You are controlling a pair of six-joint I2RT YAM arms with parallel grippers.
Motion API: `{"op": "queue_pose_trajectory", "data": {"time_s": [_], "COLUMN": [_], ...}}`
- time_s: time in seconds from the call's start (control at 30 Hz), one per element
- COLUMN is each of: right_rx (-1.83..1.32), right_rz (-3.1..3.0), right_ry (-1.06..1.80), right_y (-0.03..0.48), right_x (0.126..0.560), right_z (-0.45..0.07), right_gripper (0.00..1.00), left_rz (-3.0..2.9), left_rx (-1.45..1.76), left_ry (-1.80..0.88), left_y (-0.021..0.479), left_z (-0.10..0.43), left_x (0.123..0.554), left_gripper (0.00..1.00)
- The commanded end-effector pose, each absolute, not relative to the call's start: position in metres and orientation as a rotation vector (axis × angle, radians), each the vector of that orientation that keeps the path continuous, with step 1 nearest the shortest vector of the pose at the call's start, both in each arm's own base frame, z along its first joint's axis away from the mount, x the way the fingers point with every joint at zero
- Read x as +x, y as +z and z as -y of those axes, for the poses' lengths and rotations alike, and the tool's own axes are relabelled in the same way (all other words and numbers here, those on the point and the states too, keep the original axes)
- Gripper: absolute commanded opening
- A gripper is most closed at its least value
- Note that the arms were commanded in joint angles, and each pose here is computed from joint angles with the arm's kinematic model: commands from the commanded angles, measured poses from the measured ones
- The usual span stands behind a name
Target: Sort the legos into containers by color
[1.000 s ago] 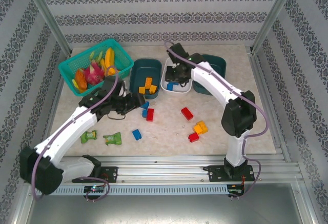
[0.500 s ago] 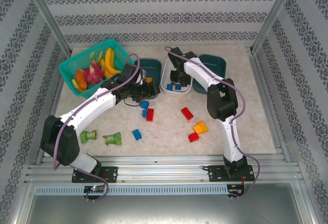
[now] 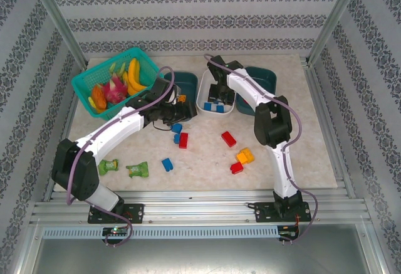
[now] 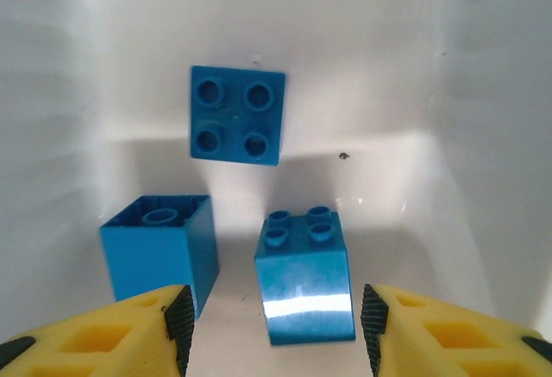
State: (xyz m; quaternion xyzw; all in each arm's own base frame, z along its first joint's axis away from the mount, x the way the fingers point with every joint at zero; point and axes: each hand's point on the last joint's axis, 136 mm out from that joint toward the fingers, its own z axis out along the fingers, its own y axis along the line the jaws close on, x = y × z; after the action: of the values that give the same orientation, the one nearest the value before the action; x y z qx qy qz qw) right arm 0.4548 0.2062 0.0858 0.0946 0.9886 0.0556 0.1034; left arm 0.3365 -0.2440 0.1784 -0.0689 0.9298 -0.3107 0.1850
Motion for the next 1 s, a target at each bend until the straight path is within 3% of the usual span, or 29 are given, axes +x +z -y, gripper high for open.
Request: {"op": "queue_pose_trajectory", "data": {"time_s": [0.0, 0.23, 0.4, 0.7, 0.97], "right_rx": [0.225, 0.143, 0.155, 0.360, 0.497], "right_rz": [-2.770, -2.670, -2.705, -2.877, -2.843], "right_ry": [0.257, 0.309, 0.340, 0.240, 0.198], "right_y": [0.165, 0.211, 0.201, 0.145, 0.153], "right_x": [0.452, 0.401, 0.334, 0.195, 0.147], "right_z": [-0.210, -0.205, -0.188, -0.123, -0.084], "right_gripper": [0.56, 0.56, 0.55, 0.54, 0.55], "left_rz": [-2.607, -2.621, -2.653, -2.844, -3.044], "left_rx": [-0.148, -0.125, -0.089, -0.039, -0.068], "left_ry": [-0.828, -0.817, -0.823, -0.883, -0.858], "left_y": [0.193, 0.200, 0.197, 0.154, 0.102], "left_z": [0.237, 0.232, 0.246, 0.332, 0.411], "left_x": [0.323, 0.303, 0.290, 0.259, 0.232], "left_gripper": [0.67, 0.68, 0.68, 0.67, 0.68]}}
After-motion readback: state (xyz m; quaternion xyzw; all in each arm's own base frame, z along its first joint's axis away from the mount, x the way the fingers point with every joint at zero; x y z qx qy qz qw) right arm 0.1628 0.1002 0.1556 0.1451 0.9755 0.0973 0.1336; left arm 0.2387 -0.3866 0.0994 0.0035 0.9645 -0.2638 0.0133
